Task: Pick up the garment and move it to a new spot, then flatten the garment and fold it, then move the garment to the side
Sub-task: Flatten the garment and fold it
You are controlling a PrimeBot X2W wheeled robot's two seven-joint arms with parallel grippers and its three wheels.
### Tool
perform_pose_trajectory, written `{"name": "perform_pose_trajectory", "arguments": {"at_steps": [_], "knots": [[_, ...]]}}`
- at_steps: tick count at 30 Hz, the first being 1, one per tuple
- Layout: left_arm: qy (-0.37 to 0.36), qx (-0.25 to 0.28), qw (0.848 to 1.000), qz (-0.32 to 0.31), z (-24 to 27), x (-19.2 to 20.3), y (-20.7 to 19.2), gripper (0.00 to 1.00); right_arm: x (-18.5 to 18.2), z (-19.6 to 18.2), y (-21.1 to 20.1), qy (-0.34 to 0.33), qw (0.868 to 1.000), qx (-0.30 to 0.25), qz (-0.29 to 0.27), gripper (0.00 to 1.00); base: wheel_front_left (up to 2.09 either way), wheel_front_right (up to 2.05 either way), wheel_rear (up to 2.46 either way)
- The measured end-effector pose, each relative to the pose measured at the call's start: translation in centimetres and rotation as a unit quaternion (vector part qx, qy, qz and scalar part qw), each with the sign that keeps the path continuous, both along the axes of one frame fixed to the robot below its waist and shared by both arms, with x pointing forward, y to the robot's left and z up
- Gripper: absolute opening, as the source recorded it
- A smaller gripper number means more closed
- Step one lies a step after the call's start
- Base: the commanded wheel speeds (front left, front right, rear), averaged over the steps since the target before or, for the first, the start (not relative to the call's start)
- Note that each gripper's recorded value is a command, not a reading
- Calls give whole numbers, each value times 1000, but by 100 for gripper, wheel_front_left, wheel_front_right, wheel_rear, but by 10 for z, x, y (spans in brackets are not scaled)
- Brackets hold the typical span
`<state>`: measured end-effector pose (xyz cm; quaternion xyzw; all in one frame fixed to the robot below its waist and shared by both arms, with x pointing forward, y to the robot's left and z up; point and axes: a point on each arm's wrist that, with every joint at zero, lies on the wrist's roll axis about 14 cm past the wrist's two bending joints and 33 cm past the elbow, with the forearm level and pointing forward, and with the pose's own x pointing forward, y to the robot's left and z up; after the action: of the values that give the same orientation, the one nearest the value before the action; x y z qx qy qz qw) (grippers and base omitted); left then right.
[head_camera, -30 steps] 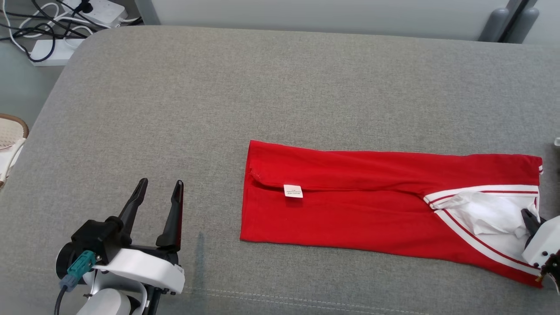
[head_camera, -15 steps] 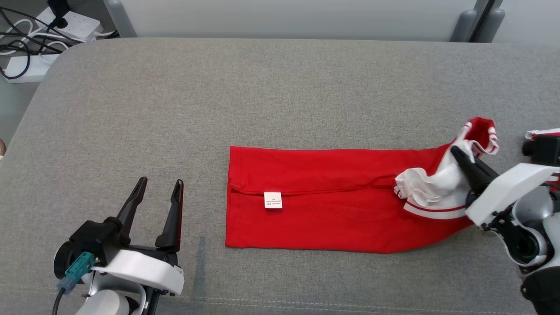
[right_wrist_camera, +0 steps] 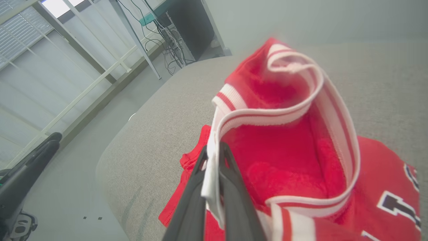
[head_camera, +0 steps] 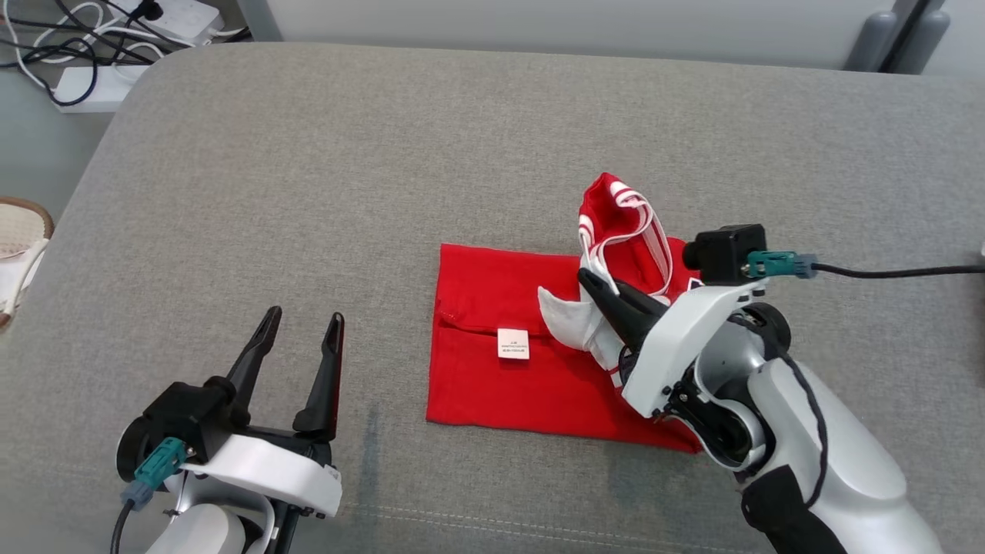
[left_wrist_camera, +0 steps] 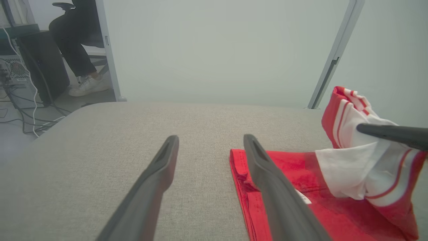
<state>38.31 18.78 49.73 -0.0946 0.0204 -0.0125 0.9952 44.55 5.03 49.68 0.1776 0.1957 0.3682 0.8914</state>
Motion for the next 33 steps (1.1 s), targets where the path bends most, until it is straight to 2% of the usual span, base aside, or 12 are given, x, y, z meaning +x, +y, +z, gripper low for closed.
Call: {"name": "perform_pose_trajectory", "arguments": {"at_steps": [5,9,21,22,23,24,29,33], "knots": [[12,0,1000,11,-7,-7,7,100,-5,-21,29,11,999,-28,38,0,0,0,0],[8,-5,1000,17,-5,-7,8,100,-12,-25,52,20,997,-16,69,0,0,0,0],[17,-2,999,31,-11,-16,17,100,-27,-43,89,42,992,-16,117,0,0,0,0],[18,-2,999,33,-11,-17,18,100,-29,-45,92,46,991,-18,122,28,0,0,0],[20,-1,999,34,-13,-17,19,100,-31,-48,93,52,990,-20,127,47,0,0,0],[22,-1,999,34,-14,-18,19,100,-32,-52,94,56,990,-25,130,100,0,0,0],[28,-3,999,33,-18,-16,17,100,-31,-47,98,47,991,-10,129,100,0,0,0],[29,-3,999,26,-20,-12,13,100,-28,-14,107,9,991,50,124,100,0,0,0]]}}
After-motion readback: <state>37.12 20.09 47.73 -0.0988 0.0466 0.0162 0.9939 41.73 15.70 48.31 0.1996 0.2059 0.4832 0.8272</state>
